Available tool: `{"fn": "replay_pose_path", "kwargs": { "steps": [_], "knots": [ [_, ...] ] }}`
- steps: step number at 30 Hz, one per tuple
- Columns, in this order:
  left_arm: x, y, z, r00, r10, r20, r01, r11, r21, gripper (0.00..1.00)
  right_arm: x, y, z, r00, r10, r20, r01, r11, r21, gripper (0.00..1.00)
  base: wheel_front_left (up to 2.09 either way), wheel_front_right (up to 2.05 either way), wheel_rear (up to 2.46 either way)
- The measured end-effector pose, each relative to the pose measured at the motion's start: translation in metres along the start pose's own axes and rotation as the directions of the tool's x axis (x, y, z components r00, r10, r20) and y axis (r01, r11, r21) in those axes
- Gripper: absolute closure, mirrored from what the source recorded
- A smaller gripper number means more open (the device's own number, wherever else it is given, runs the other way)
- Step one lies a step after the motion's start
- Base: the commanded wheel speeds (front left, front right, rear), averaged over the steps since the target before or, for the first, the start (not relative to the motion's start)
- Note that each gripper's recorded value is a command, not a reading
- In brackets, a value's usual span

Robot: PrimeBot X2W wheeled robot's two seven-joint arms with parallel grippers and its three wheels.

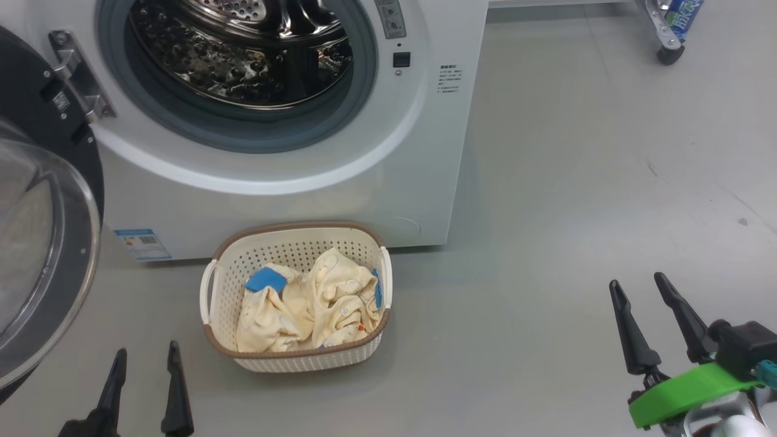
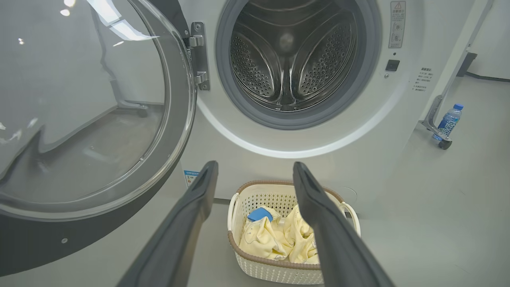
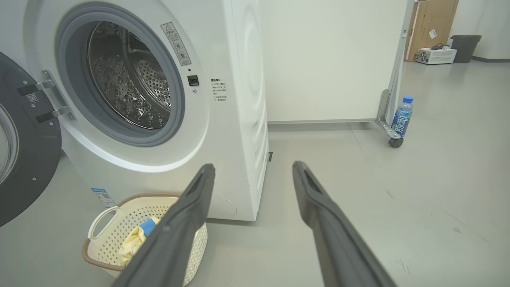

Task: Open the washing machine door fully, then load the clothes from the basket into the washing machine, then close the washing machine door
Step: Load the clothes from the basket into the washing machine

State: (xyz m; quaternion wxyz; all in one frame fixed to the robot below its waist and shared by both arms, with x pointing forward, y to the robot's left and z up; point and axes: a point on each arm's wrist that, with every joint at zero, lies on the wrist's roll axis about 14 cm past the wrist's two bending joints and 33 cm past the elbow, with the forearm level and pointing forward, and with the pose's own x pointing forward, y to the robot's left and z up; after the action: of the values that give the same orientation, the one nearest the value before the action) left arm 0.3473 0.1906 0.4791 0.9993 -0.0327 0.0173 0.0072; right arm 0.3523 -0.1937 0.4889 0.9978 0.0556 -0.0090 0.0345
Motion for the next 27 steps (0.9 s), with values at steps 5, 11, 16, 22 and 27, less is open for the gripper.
{"fn": "replay_pose_path", "kwargs": {
  "steps": [5, 11, 16, 22, 27],
  "knots": [
    [0.003, 0.004, -0.002, 1.000, 0.016, -0.005, -0.016, 1.000, -0.012, 0.00, 0.001, 0.000, -0.002, 1.000, 0.000, -0.007, 0.000, 1.000, 0.005, 0.00, 1.36, -0.94, -0.42],
    [0.003, 0.008, -0.008, 0.999, 0.028, -0.020, -0.028, 0.999, -0.016, 0.00, 0.002, -0.001, -0.005, 1.000, 0.002, -0.018, -0.002, 1.000, 0.002, 0.00, 1.14, -1.16, 0.02],
    [0.006, 0.013, -0.004, 0.999, 0.047, -0.004, -0.047, 0.999, -0.024, 0.00, 0.002, 0.000, -0.008, 1.000, 0.005, -0.025, -0.005, 1.000, 0.004, 0.00, 1.47, -1.57, 0.10],
    [0.012, 0.014, 0.001, 0.999, 0.049, 0.017, -0.049, 0.998, -0.025, 0.00, 0.006, 0.001, -0.008, 1.000, 0.008, -0.026, -0.007, 1.000, 0.009, 0.00, 0.94, -0.94, 0.00],
    [0.012, 0.013, 0.000, 0.999, 0.049, 0.014, -0.048, 0.998, -0.027, 0.00, 0.007, 0.001, -0.009, 1.000, 0.009, -0.029, -0.009, 1.000, 0.008, 0.00, 0.21, -0.21, 0.00]
  ]
}}
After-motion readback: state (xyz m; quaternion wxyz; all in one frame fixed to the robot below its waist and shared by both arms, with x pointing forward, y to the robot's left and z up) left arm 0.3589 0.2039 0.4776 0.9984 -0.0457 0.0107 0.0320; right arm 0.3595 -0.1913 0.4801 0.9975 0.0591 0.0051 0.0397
